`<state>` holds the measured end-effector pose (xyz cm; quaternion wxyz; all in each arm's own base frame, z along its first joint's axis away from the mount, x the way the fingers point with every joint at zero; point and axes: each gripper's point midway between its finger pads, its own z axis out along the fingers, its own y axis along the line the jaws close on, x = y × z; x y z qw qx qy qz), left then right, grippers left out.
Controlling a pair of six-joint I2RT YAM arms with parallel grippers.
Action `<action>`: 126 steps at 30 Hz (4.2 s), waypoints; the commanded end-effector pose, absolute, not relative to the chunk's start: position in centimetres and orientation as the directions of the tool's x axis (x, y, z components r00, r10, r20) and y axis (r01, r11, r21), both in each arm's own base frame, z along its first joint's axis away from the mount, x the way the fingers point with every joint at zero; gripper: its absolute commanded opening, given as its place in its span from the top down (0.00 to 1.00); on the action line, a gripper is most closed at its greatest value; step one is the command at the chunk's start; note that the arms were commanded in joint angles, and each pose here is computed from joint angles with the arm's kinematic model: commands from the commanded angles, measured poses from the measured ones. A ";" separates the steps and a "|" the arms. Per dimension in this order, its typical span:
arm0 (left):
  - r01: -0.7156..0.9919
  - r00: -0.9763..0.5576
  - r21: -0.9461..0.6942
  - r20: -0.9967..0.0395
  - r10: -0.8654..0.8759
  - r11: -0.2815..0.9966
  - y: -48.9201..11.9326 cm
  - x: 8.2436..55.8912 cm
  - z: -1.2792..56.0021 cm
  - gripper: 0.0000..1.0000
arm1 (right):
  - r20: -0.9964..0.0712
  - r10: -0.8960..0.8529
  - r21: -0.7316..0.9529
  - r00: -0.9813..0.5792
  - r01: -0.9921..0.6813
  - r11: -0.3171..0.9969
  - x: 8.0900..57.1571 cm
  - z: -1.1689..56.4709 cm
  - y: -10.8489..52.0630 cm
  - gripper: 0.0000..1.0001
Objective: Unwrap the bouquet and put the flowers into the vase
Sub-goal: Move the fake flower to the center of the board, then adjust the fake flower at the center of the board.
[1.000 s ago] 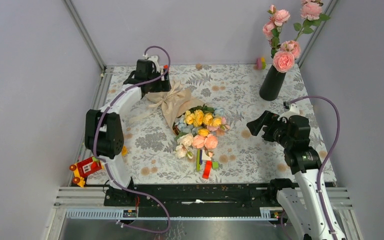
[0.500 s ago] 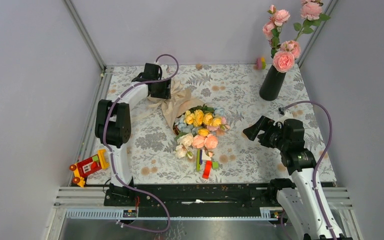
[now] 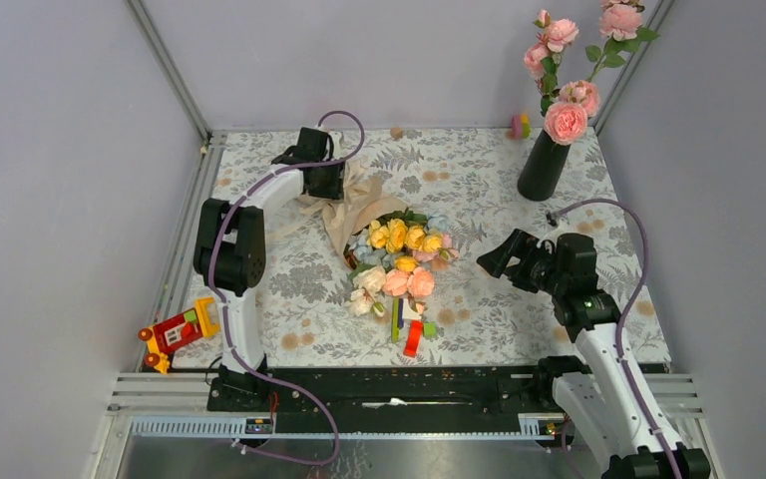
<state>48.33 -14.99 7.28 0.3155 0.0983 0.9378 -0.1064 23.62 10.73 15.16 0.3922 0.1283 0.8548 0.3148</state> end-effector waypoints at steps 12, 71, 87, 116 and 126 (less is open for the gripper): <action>0.070 -0.779 -0.238 -0.619 -0.096 0.969 -15.1 49.4 8.4 0.98 | -0.610 0.357 0.632 -0.708 -0.163 0.757 24.7 14.0 16.9 0.12; -0.036 -0.819 -0.402 -0.513 -0.258 0.915 -18.5 42.4 7.9 0.27 | -0.637 0.071 0.255 -0.767 -0.123 0.959 34.6 5.2 21.2 0.23; -0.062 -0.698 -0.333 -0.659 -0.279 0.941 -10.7 44.4 17.9 0.05 | -0.666 0.028 0.241 -0.746 -0.181 0.953 30.8 11.8 18.4 0.09; -0.087 -0.829 -0.357 -0.492 -0.266 0.930 -2.5 49.5 9.1 0.04 | -0.561 -0.297 0.380 -0.772 -0.560 0.737 21.4 10.9 39.3 0.14; -0.040 -0.849 -0.434 -0.460 -0.259 0.900 -5.4 49.7 8.2 0.10 | -0.487 -0.334 0.310 -0.807 -0.517 0.798 22.0 6.4 37.7 0.18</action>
